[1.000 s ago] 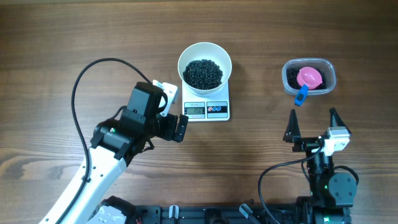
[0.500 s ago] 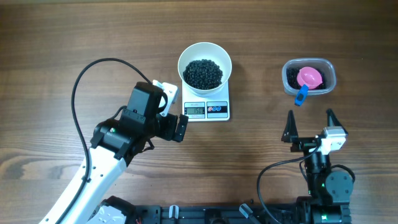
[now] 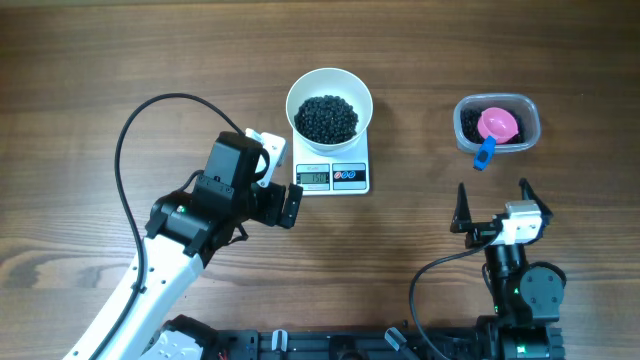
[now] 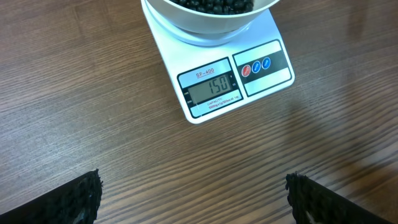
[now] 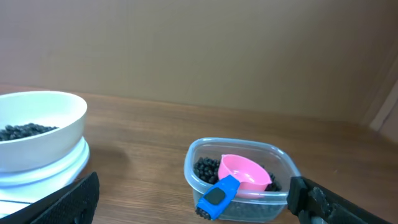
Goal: Scoop item into bowl and weigh 150g on scale
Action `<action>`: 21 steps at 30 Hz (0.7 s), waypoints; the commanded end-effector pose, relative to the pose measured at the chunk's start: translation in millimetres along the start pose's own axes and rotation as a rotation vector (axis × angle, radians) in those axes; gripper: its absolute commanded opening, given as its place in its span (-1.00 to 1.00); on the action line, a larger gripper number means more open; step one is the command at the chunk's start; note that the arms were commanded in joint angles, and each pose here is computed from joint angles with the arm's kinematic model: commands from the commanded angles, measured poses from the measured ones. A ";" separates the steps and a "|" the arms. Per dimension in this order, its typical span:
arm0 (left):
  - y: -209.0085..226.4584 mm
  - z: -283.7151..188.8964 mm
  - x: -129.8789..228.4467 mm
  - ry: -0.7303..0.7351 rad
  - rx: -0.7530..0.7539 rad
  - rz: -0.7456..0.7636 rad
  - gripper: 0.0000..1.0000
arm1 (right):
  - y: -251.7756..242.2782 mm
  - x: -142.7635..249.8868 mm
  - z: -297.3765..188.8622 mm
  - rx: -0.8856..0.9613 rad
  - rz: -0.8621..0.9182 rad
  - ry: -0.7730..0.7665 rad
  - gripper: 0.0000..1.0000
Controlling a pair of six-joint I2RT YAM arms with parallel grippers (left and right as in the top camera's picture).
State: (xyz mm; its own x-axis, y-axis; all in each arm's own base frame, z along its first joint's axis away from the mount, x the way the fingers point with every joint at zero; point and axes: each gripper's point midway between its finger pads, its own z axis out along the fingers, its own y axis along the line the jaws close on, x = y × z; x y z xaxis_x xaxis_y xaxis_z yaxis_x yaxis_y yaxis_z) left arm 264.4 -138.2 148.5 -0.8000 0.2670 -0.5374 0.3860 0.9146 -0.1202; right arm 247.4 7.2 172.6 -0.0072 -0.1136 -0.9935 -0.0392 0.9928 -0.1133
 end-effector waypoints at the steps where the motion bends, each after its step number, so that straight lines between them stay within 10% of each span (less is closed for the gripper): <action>1: 2.6 1.8 1.1 0.004 -0.008 0.008 1.00 | 4.0 -2.5 -0.8 -0.020 -0.042 -0.014 0.99; 21: 2.5 1.8 1.1 0.004 -0.008 0.008 1.00 | 3.3 -2.5 -0.8 -0.017 0.071 -0.013 0.99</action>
State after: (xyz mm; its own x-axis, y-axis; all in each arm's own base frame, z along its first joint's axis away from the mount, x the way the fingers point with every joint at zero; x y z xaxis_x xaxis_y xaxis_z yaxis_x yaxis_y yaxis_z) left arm 264.4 -138.2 148.5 -0.8000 0.2670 -0.5374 0.3860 0.9146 -0.1202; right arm 247.4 7.7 172.6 -0.0085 -0.0761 -0.9971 -0.0420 0.9963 -0.0756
